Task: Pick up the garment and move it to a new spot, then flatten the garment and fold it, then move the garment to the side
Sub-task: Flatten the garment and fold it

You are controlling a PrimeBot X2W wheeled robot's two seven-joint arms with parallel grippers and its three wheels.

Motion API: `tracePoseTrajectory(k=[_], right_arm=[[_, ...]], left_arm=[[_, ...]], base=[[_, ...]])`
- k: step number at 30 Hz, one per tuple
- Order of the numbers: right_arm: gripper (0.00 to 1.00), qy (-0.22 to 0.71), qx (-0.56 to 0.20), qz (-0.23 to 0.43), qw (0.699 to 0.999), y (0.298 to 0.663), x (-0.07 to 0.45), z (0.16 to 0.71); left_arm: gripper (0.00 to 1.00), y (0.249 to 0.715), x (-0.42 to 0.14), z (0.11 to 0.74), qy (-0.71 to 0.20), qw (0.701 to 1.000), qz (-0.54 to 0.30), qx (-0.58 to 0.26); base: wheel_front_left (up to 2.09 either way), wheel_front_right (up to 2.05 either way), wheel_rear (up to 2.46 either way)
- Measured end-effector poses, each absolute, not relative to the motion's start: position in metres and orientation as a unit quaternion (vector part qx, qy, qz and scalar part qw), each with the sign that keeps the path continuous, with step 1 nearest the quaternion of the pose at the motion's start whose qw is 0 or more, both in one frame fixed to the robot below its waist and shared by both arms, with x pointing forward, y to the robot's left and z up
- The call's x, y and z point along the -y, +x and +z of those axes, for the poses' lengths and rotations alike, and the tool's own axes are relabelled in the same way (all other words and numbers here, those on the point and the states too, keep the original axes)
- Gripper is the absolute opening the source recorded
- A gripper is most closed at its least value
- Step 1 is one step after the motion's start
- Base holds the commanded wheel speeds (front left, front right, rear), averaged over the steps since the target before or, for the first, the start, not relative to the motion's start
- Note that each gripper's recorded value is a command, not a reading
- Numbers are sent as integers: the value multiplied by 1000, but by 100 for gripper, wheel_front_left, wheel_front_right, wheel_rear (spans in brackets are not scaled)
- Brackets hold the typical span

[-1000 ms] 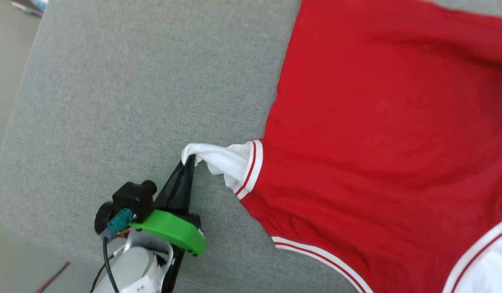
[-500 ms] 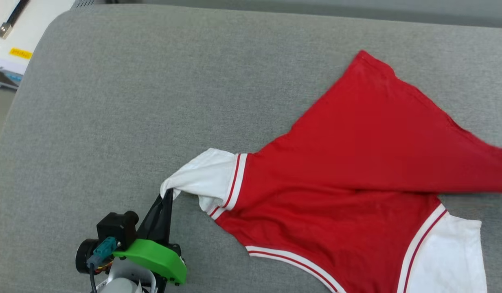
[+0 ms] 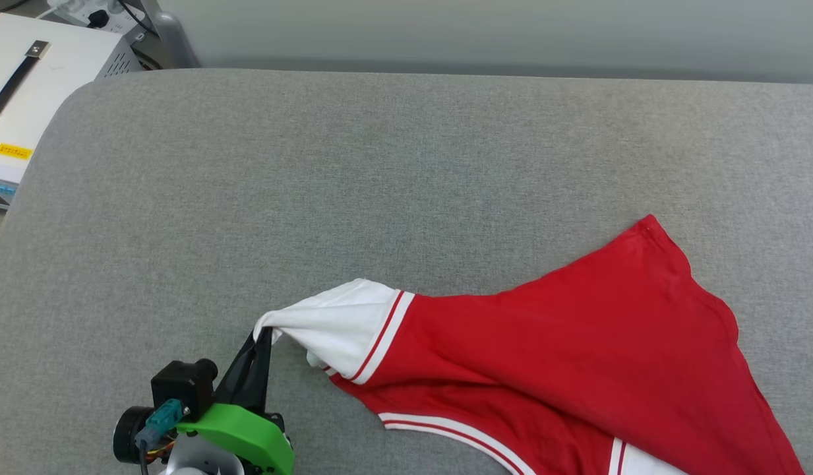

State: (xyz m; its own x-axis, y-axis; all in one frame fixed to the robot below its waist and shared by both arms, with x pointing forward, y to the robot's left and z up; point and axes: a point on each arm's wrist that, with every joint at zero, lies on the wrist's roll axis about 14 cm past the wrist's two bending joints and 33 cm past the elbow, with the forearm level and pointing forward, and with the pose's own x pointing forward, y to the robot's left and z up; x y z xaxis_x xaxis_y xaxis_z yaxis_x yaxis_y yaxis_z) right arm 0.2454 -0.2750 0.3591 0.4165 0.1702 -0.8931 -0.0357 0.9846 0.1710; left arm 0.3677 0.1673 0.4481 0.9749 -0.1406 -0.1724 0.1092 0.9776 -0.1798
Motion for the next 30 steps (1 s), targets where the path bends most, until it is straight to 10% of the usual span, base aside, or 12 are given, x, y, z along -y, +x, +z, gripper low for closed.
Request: tracePoseTrajectory(k=[3,4,5,19,30], right_arm=[[4,70,-538,57,838,241,271,355],[42,72,-535,55,840,243,271,356],[100,75,-529,54,843,245,270,357],[100,-16,-304,113,946,390,255,472],[100,-144,-363,212,896,458,194,475]], left_arm=[[0,368,-167,448,-84,990,-65,-94],[0,368,-167,447,-83,990,-65,-95],[0,368,-167,447,-82,990,-66,-95],[0,368,-167,445,-82,989,-67,-101],[0,382,-168,446,-82,990,-68,-96]], base=[[0,0,0],[0,0,0],[0,0,0],[0,0,0],[0,0,0]])
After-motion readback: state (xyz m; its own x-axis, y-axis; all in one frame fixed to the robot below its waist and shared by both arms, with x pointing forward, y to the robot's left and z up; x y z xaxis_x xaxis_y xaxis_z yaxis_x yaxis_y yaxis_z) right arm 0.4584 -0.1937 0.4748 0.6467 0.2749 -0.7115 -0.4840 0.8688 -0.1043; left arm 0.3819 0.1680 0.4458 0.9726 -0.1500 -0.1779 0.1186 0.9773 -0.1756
